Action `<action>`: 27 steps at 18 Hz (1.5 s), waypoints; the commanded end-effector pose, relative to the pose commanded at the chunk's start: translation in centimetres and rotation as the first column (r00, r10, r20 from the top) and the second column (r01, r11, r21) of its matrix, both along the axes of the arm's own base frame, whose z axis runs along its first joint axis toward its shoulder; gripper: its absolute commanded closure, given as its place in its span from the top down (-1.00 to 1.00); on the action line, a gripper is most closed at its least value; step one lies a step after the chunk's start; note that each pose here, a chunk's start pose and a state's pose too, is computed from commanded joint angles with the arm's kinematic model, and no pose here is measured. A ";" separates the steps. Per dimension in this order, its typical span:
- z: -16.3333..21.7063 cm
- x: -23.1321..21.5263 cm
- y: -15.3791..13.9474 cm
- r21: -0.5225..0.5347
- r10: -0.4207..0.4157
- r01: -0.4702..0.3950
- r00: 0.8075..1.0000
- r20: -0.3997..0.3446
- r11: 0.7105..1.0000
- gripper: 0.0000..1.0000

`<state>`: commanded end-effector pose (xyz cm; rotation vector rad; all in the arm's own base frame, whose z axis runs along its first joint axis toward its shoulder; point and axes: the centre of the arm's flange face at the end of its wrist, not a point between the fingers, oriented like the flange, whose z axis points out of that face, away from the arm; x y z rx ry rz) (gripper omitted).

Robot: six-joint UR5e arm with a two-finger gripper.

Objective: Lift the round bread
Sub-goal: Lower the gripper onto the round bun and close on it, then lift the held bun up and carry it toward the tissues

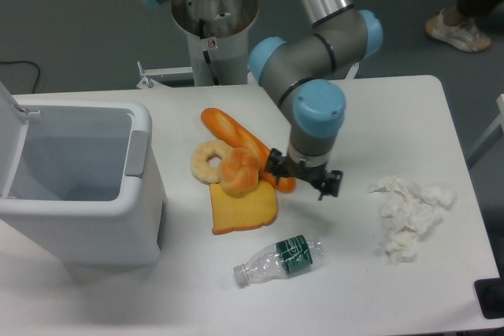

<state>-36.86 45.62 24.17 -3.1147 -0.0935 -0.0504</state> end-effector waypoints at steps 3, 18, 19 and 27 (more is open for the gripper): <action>-0.8 2.7 0.2 -0.020 -0.027 0.028 0.999 0.023 0.999 1.00; -3.3 4.4 0.5 -0.051 -0.066 0.069 0.996 0.068 0.996 -0.65; -3.3 4.4 0.5 -0.050 -0.066 0.069 0.996 0.067 0.996 -0.87; 2.2 2.6 1.5 -0.034 -0.037 0.039 0.998 0.058 0.999 -1.00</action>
